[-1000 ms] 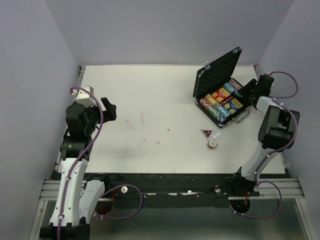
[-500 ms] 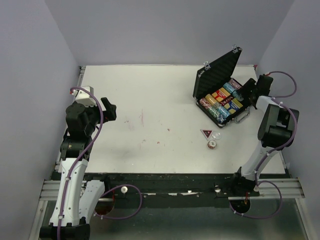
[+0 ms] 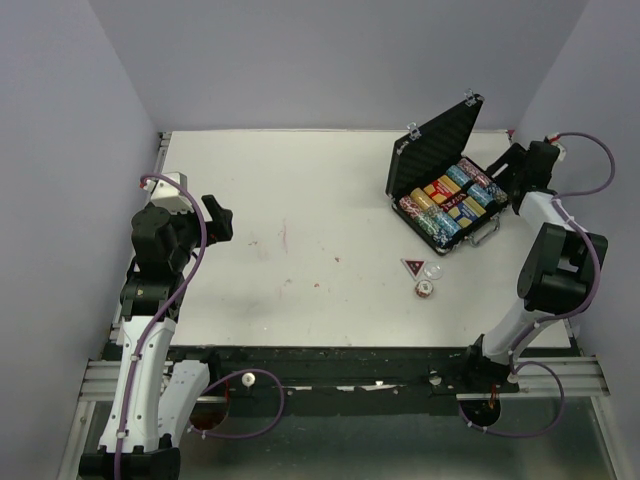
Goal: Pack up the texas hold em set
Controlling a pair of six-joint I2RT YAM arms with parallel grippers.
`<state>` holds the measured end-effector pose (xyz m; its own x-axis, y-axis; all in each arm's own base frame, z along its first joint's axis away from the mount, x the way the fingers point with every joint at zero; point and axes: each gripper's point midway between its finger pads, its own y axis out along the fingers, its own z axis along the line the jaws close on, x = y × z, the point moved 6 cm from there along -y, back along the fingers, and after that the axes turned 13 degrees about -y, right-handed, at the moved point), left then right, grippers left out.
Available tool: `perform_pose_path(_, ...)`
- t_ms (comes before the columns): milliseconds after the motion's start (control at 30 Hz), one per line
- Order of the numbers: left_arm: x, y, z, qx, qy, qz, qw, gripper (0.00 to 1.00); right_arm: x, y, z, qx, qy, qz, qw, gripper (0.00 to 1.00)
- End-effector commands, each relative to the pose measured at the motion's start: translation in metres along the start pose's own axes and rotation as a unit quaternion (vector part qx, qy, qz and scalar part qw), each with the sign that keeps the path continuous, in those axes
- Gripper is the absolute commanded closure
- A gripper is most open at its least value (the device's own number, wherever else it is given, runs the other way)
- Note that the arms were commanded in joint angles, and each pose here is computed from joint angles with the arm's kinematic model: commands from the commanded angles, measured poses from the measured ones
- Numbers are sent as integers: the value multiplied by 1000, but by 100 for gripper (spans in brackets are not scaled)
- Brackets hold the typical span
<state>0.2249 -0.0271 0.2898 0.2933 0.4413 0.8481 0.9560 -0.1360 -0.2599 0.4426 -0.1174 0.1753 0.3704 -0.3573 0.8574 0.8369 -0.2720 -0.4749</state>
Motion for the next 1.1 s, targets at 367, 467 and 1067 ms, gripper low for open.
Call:
perform_pose_path(367,4,-3,-1,-3,1,-15,1000,1,-58,25,-5,15,8,114,993,19)
perform_pose_path(467,4,-3,-1,-3,1,-16,1000,1,-63,26,-4,24,10,120,992,19)
perform_pose_path(1067,3,-1,1,2,1,-11,1000,1,-60,45,19,116,35,111,986,22)
